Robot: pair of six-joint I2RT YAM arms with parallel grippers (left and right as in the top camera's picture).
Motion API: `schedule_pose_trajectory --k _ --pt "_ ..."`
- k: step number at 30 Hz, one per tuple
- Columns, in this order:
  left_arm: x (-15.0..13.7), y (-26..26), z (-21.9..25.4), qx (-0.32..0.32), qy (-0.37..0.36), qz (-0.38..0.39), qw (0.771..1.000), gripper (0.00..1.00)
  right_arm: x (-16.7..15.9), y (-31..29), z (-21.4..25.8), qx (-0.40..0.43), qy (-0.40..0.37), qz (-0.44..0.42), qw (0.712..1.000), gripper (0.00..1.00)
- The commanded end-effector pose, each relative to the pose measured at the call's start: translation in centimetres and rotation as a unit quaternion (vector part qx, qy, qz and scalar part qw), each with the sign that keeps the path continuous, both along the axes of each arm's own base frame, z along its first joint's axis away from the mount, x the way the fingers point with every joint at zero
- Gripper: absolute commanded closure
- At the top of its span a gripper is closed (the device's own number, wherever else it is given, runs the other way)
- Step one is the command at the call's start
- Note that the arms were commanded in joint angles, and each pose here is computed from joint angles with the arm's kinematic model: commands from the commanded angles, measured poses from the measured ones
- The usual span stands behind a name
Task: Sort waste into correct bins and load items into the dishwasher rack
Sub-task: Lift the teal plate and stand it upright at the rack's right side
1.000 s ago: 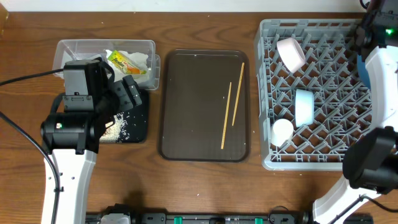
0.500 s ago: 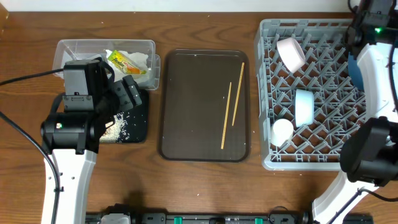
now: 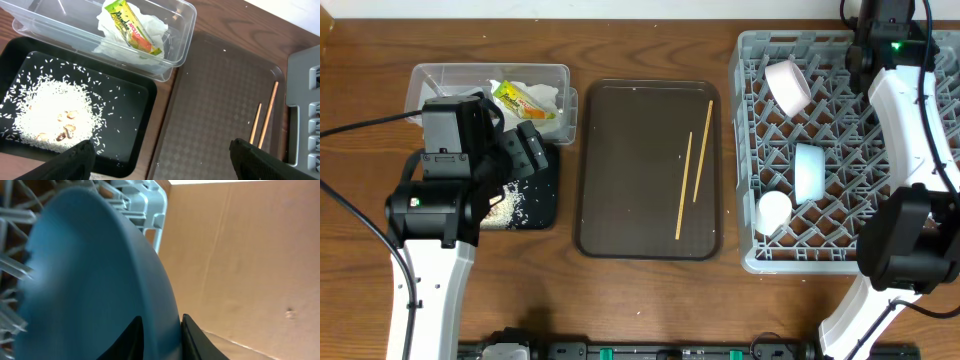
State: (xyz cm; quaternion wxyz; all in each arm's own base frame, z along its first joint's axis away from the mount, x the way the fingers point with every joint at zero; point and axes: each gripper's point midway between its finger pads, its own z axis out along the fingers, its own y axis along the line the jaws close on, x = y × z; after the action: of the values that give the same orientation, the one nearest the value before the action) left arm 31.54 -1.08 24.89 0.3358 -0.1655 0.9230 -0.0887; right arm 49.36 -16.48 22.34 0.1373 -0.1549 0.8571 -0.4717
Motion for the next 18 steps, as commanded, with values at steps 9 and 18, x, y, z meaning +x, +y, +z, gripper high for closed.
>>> schedule_pose_trajectory --k 9,18 --pt "0.2 0.3 0.8 0.005 -0.009 0.003 1.000 0.11 0.4 0.6 -4.4 0.183 -0.065 -0.026 0.981 0.46" --pt "0.2 0.3 0.8 0.005 -0.009 0.003 1.000 0.11 1.1 2.2 0.9 0.216 -0.149 -0.004 0.965 0.01"
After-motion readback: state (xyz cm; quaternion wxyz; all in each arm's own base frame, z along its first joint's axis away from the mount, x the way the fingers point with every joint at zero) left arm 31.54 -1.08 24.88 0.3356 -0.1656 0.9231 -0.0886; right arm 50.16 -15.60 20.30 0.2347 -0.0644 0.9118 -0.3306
